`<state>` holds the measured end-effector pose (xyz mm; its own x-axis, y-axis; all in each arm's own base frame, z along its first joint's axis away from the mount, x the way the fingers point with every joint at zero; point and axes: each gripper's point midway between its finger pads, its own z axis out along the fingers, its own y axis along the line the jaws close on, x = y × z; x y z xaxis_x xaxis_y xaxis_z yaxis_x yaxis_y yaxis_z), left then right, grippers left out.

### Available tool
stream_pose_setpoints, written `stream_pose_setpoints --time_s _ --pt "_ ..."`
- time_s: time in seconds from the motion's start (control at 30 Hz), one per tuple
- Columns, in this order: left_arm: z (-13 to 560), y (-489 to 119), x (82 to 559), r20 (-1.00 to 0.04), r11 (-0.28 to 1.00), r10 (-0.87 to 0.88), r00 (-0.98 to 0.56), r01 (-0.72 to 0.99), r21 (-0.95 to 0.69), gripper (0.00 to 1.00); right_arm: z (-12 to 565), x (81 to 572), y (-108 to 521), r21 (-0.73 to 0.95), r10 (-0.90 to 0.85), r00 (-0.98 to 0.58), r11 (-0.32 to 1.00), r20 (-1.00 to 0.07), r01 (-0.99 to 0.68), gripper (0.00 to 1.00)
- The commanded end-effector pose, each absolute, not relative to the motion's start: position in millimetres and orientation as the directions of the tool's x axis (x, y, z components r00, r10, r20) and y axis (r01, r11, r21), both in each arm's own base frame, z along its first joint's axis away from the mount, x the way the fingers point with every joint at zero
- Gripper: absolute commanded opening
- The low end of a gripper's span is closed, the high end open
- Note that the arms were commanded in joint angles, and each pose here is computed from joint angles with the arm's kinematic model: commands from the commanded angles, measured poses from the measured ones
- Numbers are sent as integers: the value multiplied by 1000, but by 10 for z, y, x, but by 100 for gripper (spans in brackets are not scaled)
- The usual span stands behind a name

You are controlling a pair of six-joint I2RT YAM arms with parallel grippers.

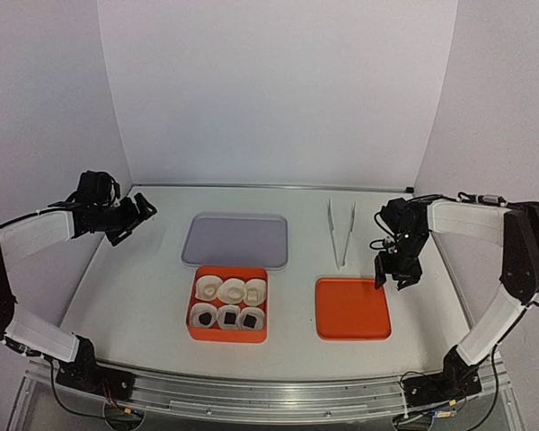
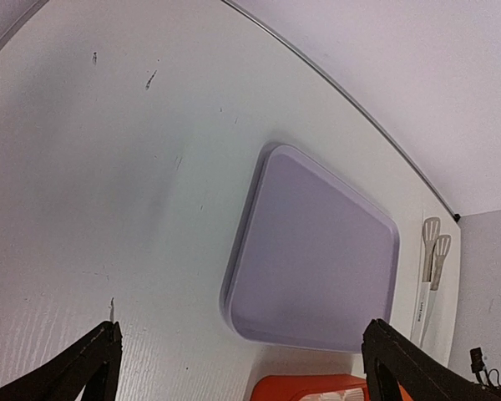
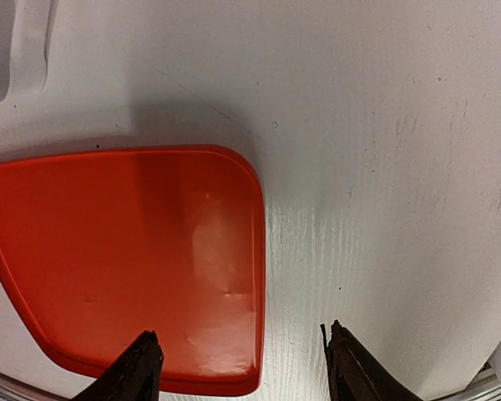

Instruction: Pack the chocolate

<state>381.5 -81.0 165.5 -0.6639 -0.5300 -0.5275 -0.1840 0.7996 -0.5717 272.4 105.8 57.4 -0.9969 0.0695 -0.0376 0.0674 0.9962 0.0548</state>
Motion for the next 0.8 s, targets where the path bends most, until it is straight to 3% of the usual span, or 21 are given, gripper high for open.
stream_pose_setpoints --time_s 0.0,0.2,0.4,0.77 --pt "1749 -829 3765 -551 804 -516 -656 -149 -576 100 365 2611 1061 59 65 -996 996 68 69 57" --pt "1747 -829 3755 -548 801 -520 -655 -152 -579 100 178 2581 1027 42 70 -991 996 118 75 43" --pt "1736 -842 3777 -545 799 -521 -657 -151 -582 100 30 2542 980 19 83 -986 996 146 87 39" --pt "1700 -888 3833 -533 794 -515 -671 -140 -591 100 -57 2532 1007 29 99 -982 994 158 105 8"
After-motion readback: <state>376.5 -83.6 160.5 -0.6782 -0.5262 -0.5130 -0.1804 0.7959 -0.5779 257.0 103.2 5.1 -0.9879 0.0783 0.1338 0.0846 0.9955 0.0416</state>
